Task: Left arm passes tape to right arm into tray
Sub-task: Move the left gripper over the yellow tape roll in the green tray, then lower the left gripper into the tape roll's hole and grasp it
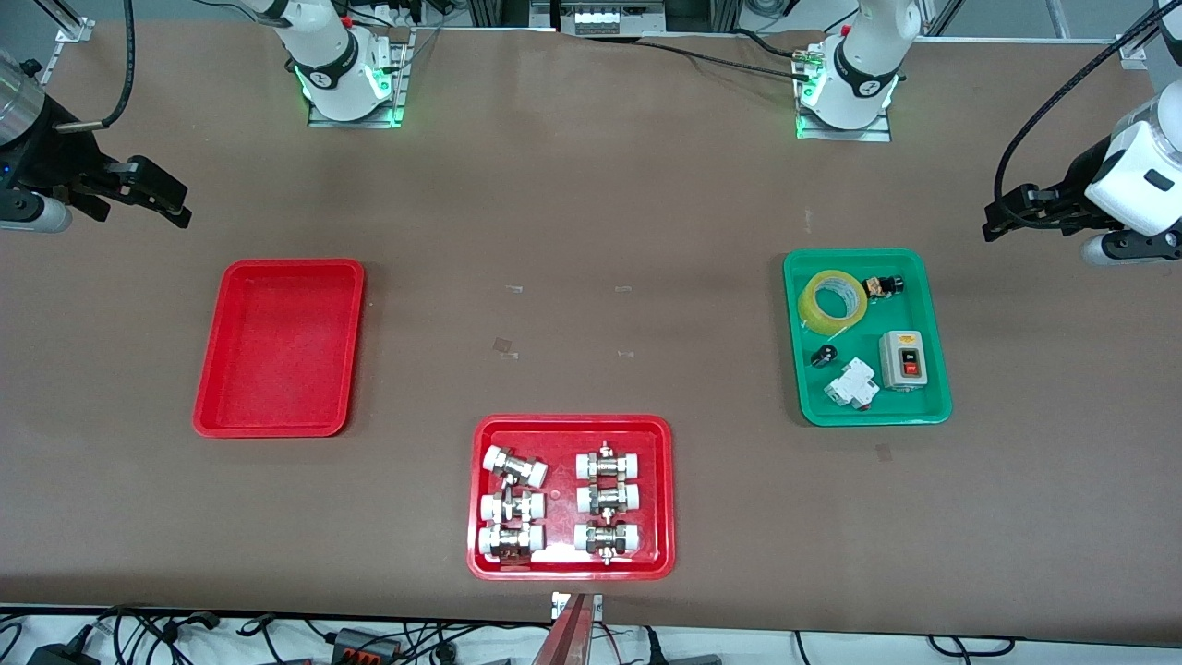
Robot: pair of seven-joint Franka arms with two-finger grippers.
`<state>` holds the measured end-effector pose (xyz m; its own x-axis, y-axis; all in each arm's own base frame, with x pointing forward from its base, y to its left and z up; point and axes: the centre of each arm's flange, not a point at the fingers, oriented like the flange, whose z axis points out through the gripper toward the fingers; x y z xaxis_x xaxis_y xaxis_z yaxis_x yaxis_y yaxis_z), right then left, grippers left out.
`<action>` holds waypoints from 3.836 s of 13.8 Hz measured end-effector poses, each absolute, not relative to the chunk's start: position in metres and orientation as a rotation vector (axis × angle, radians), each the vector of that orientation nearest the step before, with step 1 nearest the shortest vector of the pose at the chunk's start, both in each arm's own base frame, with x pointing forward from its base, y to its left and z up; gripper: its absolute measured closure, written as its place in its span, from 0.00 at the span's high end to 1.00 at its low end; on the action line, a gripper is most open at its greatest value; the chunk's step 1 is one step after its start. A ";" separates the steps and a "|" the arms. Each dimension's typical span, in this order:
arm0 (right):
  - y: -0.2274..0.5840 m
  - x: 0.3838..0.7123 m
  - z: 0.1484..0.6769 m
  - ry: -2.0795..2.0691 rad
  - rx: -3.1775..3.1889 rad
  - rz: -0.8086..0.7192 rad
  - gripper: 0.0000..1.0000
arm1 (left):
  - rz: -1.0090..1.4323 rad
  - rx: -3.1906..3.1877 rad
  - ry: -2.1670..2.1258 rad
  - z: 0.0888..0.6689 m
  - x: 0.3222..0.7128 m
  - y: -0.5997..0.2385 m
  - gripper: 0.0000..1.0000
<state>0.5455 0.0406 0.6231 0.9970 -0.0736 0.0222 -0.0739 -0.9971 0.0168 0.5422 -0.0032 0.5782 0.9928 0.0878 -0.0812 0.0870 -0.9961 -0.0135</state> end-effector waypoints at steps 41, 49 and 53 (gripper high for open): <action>0.041 0.546 0.622 -0.111 3.121 0.029 1.00 | 0.794 -3.083 -0.200 0.183 0.528 -0.032 0.59; 0.042 0.546 0.622 -0.110 3.121 0.027 1.00 | 0.895 -3.042 -0.182 0.216 0.540 -0.032 0.23; 0.042 0.546 0.622 -0.110 3.121 0.026 1.00 | 0.867 -3.033 -0.130 0.345 0.573 -0.042 0.23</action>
